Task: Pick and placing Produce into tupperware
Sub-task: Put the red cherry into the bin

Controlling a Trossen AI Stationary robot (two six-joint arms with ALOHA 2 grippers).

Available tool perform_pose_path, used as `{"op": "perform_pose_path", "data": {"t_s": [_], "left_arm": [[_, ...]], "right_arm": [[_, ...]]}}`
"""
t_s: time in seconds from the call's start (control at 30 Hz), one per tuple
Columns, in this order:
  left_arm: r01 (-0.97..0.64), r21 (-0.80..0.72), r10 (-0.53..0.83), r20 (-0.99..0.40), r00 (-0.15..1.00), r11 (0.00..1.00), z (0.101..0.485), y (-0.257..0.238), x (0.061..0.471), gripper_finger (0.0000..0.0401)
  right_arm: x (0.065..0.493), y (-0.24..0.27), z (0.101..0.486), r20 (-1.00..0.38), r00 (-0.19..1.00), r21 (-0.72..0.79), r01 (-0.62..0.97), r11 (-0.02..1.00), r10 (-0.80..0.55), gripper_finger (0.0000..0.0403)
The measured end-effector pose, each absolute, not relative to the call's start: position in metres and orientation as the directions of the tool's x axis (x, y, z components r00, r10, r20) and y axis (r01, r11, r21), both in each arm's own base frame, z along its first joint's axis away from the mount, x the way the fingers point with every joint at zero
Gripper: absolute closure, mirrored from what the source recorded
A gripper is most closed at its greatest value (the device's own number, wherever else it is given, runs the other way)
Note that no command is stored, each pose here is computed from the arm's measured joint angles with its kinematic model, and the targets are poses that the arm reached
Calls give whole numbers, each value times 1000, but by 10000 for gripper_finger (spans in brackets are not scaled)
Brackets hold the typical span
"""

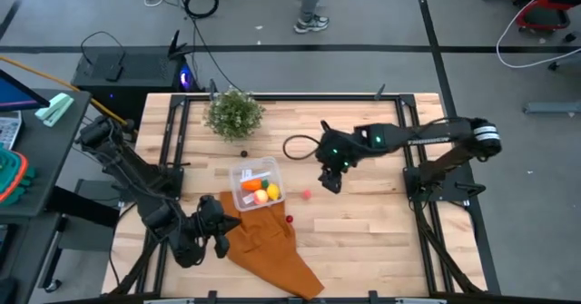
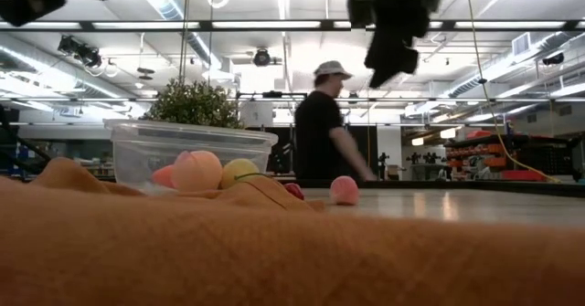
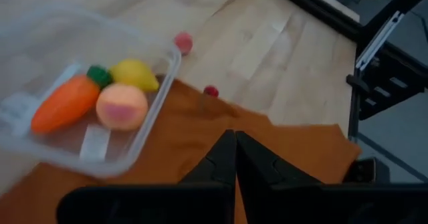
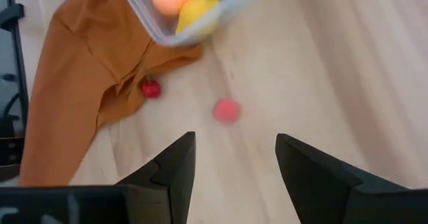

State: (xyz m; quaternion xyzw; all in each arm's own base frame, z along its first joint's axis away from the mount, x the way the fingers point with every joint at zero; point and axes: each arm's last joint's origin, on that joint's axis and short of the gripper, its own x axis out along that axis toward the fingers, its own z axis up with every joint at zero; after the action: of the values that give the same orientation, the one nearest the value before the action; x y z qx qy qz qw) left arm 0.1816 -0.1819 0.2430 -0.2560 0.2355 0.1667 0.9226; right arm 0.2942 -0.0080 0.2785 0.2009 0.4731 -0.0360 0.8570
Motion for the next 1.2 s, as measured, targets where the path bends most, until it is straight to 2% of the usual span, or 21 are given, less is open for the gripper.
{"op": "perform_pose_path", "data": {"t_s": [0.3, 0.5, 0.73, 1.2], "left_arm": [[-347, -329, 164, -475, 865, 878, 254, -162, 218, 368], [-293, -338, 119, -453, 884, 894, 253, -145, 250, 358], [-221, -315, 47, -479, 877, 923, 225, -153, 276, 339], [-267, -226, 84, -595, 800, 937, 160, -166, 296, 335]], "right_arm": [[251, 14, 233, -838, 525, 364, 331, 871, 151, 229], [228, 24, 223, -828, 544, 374, 355, 857, 136, 229], [217, 29, 234, -796, 600, 347, 346, 872, 79, 229], [210, 27, 245, -755, 654, 351, 343, 871, 46, 229]]}}
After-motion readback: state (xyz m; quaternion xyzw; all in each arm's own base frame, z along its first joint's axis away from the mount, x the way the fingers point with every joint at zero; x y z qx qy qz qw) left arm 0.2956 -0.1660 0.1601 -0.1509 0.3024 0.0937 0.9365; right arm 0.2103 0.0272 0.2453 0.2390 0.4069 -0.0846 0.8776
